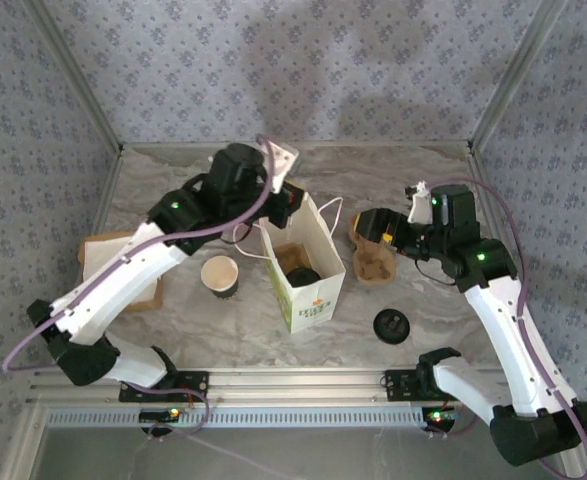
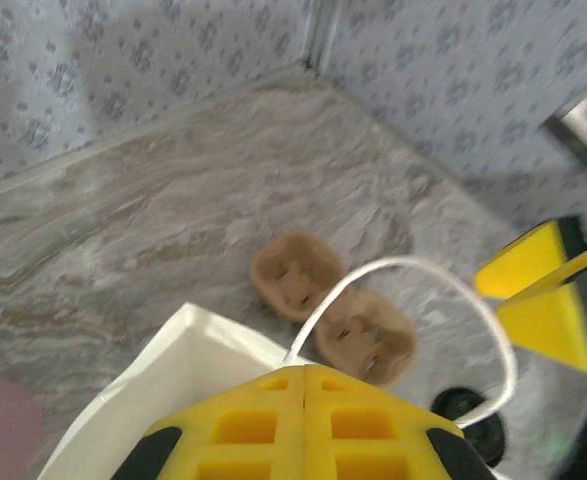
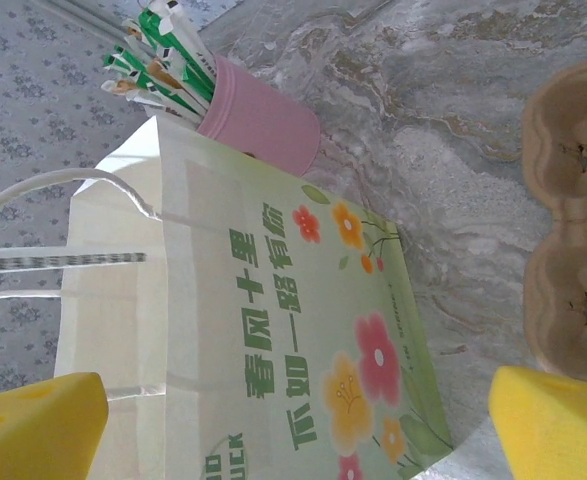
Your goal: Pack the takeout coffee
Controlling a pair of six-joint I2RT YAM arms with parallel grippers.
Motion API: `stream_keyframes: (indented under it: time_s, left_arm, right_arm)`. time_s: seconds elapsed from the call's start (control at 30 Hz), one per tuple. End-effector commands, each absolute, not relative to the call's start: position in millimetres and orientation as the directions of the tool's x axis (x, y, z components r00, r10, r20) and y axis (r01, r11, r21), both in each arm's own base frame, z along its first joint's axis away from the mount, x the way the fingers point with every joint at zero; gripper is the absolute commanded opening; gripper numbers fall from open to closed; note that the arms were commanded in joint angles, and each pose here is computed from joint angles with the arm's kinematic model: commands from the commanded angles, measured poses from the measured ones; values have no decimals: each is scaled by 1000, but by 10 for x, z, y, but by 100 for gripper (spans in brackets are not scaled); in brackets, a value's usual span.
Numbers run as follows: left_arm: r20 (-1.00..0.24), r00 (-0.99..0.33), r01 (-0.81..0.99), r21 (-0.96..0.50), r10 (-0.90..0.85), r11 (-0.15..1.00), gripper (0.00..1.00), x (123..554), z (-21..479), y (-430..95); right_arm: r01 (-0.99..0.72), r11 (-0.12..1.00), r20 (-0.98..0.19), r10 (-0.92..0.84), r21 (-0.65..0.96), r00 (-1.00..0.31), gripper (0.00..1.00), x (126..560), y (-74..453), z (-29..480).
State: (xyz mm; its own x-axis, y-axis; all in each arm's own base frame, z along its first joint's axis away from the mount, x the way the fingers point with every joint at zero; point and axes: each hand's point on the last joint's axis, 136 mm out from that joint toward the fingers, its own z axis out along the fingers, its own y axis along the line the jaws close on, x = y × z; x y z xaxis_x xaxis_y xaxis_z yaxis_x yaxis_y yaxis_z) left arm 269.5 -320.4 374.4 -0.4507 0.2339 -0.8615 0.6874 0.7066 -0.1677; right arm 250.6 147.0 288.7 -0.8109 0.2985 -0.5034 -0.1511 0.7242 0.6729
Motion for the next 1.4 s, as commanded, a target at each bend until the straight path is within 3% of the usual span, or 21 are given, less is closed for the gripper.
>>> stream_keyframes:
  time_s: [0.0,0.13,0.43,0.87,1.37]
  left_arm:
    - [-837,-432,636,-18,337,771,0,2790,3490,-3128]
    - [-800,-443,605,65,403,794,0,2851,3205,-3160]
    - [-755,-492,577,91,434,812,0,2921,2800,-3192]
    - [-742,-529,509,111,411,854,0,3058,2674,-3115]
    - [-762,-536,483,77,364,872,29,3094,2876,-3099]
  right_arm:
    - [-158,724,-504,289,671,-814,100,2454,1443,2859]
    - [-154,720,-498,293,677,-816,100,2455,1433,2827]
    - [-149,711,-488,299,687,-820,100,2457,1420,2785]
    - [-147,704,-483,305,695,-820,100,2463,1413,2774]
    - [-151,698,-488,313,700,-814,100,2502,1419,2830]
